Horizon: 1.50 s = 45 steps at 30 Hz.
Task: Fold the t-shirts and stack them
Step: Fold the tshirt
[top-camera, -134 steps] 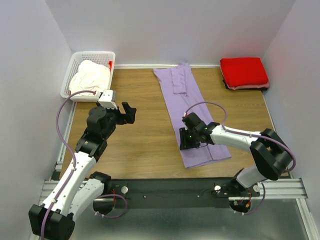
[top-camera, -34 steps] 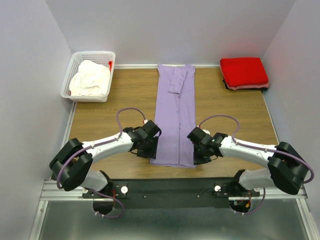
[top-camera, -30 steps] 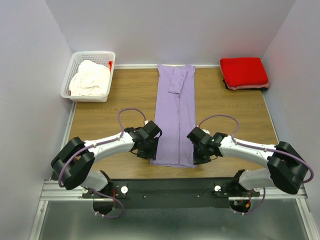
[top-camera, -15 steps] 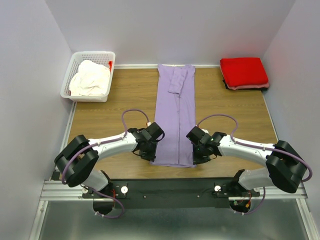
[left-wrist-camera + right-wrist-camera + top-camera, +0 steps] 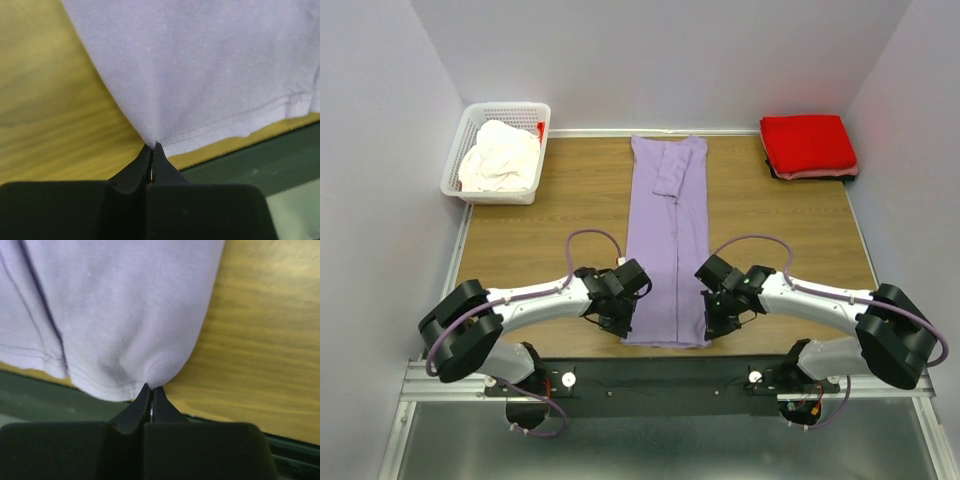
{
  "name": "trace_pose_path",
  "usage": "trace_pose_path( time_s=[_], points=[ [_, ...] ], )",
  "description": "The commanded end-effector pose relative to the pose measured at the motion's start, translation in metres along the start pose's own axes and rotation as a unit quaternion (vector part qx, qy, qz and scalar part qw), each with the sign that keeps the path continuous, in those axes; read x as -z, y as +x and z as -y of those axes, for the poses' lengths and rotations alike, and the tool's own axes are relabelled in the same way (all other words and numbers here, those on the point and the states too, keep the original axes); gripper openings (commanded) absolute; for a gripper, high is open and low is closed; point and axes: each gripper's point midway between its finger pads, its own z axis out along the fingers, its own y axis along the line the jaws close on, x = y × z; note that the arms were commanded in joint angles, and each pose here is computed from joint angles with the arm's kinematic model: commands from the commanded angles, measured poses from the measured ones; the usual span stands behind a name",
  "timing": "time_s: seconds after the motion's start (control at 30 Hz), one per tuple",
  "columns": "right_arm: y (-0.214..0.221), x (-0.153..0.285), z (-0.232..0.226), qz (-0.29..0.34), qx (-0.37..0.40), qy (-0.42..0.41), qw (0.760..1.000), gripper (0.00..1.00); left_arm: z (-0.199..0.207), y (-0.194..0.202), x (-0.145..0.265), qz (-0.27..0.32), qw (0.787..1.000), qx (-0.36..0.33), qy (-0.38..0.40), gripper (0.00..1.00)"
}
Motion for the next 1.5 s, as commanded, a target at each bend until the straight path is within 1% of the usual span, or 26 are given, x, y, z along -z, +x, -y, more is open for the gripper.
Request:
trace_pose_path(
  time_s=[0.0, 0.03, 0.1, 0.13, 0.2, 0.23, 0.3, 0.33, 0.4, 0.43, 0.5, 0.53, 0.57, 0.6, 0.67, 0.7, 0.83, 1.0, 1.17, 1.27, 1.47],
  points=[
    [0.010, 0.017, 0.001, -0.020, 0.027, -0.006, 0.999, 0.00, 0.006, 0.025, 0.018, -0.029, 0.999, 0.013, 0.033, 0.00],
    [-0.001, 0.028, -0.001, -0.004, 0.032, 0.005, 0.999, 0.00, 0.009, 0.021, 0.024, -0.017, 0.999, 0.012, 0.043, 0.00],
    [-0.020, 0.040, 0.000, 0.033, 0.040, 0.029, 0.998, 0.00, 0.016, -0.003, 0.033, 0.019, 0.998, 0.009, 0.051, 0.00],
    [-0.044, 0.051, 0.005, 0.083, 0.035, 0.064, 0.994, 0.01, 0.022, -0.024, 0.041, 0.044, 0.997, 0.013, 0.059, 0.00],
    [-0.067, 0.063, 0.005, 0.125, 0.036, 0.079, 0.988, 0.00, 0.024, -0.050, 0.046, 0.074, 0.995, -0.001, 0.065, 0.00],
    [-0.088, 0.072, 0.007, 0.155, 0.026, 0.092, 0.983, 0.00, 0.020, -0.071, 0.048, 0.088, 0.994, 0.010, 0.060, 0.00],
    [-0.107, 0.077, 0.013, 0.172, 0.025, 0.108, 0.979, 0.00, 0.014, -0.098, 0.049, 0.118, 0.992, 0.003, 0.051, 0.00],
    [-0.122, 0.082, 0.024, 0.188, 0.025, 0.132, 0.973, 0.01, 0.010, -0.110, 0.050, 0.130, 0.990, 0.004, 0.049, 0.00],
    [-0.144, 0.087, 0.029, 0.205, 0.036, 0.149, 0.967, 0.00, 0.002, -0.146, 0.055, 0.164, 0.985, 0.012, 0.047, 0.00],
    [-0.161, 0.091, 0.032, 0.224, 0.026, 0.150, 0.963, 0.00, -0.002, -0.157, 0.053, 0.173, 0.984, 0.016, 0.043, 0.00],
    [-0.184, 0.095, 0.037, 0.244, 0.024, 0.148, 0.958, 0.01, -0.009, -0.188, 0.062, 0.210, 0.977, 0.020, 0.040, 0.00],
    [-0.198, 0.097, 0.033, 0.262, 0.022, 0.138, 0.955, 0.00, -0.012, -0.197, 0.057, 0.211, 0.977, 0.020, 0.033, 0.00],
    [-0.206, 0.092, 0.034, 0.259, 0.024, 0.140, 0.955, 0.00, -0.014, -0.215, 0.064, 0.231, 0.972, 0.021, 0.027, 0.00],
    [-0.220, 0.096, 0.033, 0.271, 0.028, 0.139, 0.952, 0.00, -0.018, -0.227, 0.064, 0.245, 0.969, 0.021, 0.015, 0.00],
    [-0.241, 0.095, 0.027, 0.286, 0.028, 0.135, 0.948, 0.00, -0.024, -0.248, 0.058, 0.252, 0.968, 0.018, -0.003, 0.00],
    [-0.248, 0.086, 0.027, 0.279, 0.030, 0.139, 0.950, 0.00, -0.026, -0.255, 0.056, 0.255, 0.967, 0.019, -0.008, 0.00],
    [-0.284, 0.082, 0.022, 0.293, 0.031, 0.141, 0.945, 0.00, -0.033, -0.284, 0.041, 0.259, 0.965, 0.024, -0.018, 0.00],
    [-0.305, 0.074, 0.031, 0.297, 0.023, 0.152, 0.942, 0.00, -0.041, -0.301, 0.034, 0.267, 0.963, 0.038, -0.025, 0.00],
    [-0.319, 0.069, 0.047, 0.296, 0.014, 0.161, 0.941, 0.01, -0.056, -0.317, 0.035, 0.281, 0.958, 0.056, -0.027, 0.00],
    [-0.327, 0.069, 0.055, 0.299, 0.006, 0.163, 0.940, 0.01, -0.060, -0.325, 0.033, 0.284, 0.957, 0.056, -0.030, 0.00],
    [-0.340, 0.060, 0.055, 0.302, 0.006, 0.154, 0.941, 0.00, -0.068, -0.335, 0.025, 0.282, 0.957, 0.058, -0.033, 0.00]
  ],
)
